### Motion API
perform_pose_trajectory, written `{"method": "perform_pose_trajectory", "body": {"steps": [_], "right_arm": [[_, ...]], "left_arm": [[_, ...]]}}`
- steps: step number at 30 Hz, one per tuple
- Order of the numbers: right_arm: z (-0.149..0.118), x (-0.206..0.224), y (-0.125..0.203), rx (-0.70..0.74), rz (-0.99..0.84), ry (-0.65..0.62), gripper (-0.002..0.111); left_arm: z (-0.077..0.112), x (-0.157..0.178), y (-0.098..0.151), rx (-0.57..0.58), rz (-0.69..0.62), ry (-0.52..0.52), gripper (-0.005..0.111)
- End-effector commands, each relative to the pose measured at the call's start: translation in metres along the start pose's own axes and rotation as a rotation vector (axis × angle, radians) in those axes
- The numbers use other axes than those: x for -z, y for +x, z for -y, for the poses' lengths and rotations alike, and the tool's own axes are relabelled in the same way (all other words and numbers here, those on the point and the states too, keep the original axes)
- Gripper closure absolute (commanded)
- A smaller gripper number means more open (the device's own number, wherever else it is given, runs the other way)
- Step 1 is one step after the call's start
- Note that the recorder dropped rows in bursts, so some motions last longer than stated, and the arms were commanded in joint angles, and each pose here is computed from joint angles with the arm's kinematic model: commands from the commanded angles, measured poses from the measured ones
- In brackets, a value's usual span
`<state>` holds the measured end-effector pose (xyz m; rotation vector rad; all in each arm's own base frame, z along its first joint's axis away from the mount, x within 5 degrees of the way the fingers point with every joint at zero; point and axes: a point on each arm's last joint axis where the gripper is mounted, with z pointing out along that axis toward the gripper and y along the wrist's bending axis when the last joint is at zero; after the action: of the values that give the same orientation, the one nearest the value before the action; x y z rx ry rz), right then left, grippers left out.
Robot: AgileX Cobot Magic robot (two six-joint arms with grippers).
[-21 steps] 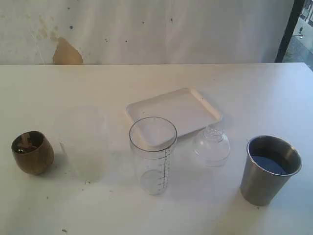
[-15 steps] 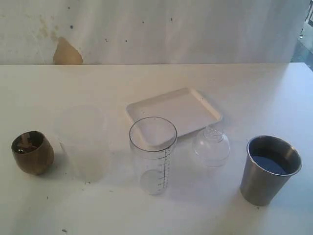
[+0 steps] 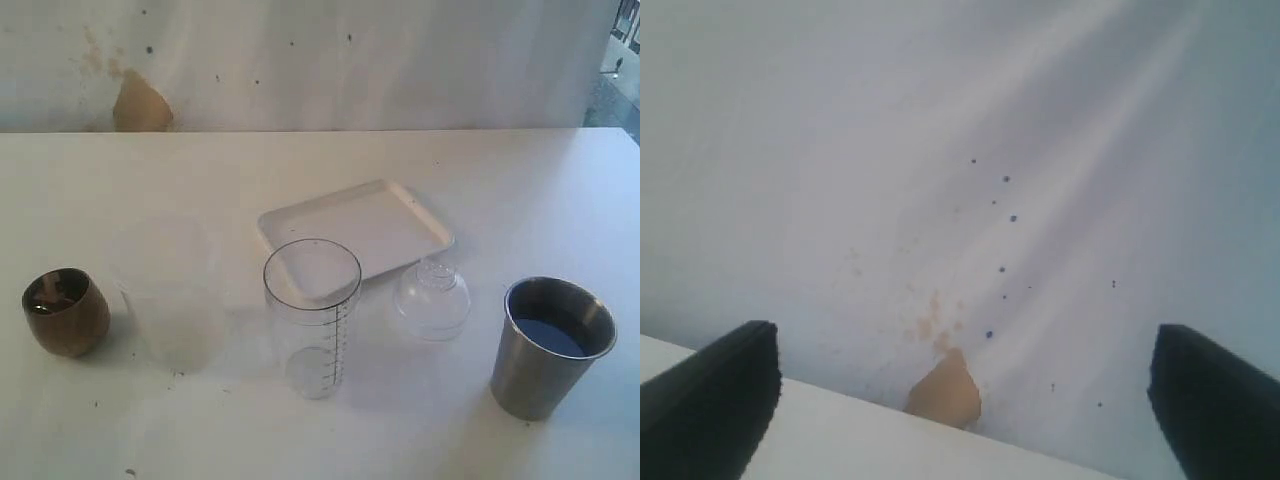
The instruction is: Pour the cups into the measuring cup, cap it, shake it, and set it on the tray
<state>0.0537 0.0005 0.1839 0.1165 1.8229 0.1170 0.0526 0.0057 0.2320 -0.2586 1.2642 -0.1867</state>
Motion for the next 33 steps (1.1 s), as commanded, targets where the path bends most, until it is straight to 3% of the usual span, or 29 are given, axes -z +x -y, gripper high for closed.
{"method": "perform_pose_trajectory", "body": {"steps": [1, 4, 7, 9, 22, 33], "right_arm": [[0.0, 0.0, 0.002, 0.002, 0.0, -0.003, 0.108], [0.0, 0.0, 0.002, 0.002, 0.0, -0.003, 0.108], [0.0, 0.0, 0.002, 0.002, 0.0, -0.003, 0.108], [0.0, 0.0, 0.002, 0.002, 0.0, -0.003, 0.108], [0.0, 0.0, 0.002, 0.002, 0.0, -0.003, 0.108], [0.0, 0.0, 0.002, 0.002, 0.0, -0.003, 0.108]], "left_arm": [[0.001, -0.005, -0.002, -0.018, 0.035, 0.015, 0.007], [0.005, -0.019, 0.002, -0.05, -0.004, 0.054, 0.008], [0.007, -0.037, 0.027, -0.095, -0.227, 0.104, 0.008], [0.008, -0.047, 0.038, -0.113, -0.301, 0.134, 0.009], [0.006, -0.07, 0.093, -0.167, -0.56, 0.257, 0.009], [0.002, -0.091, 0.133, -0.139, -0.74, 0.322, 0.009]]}}
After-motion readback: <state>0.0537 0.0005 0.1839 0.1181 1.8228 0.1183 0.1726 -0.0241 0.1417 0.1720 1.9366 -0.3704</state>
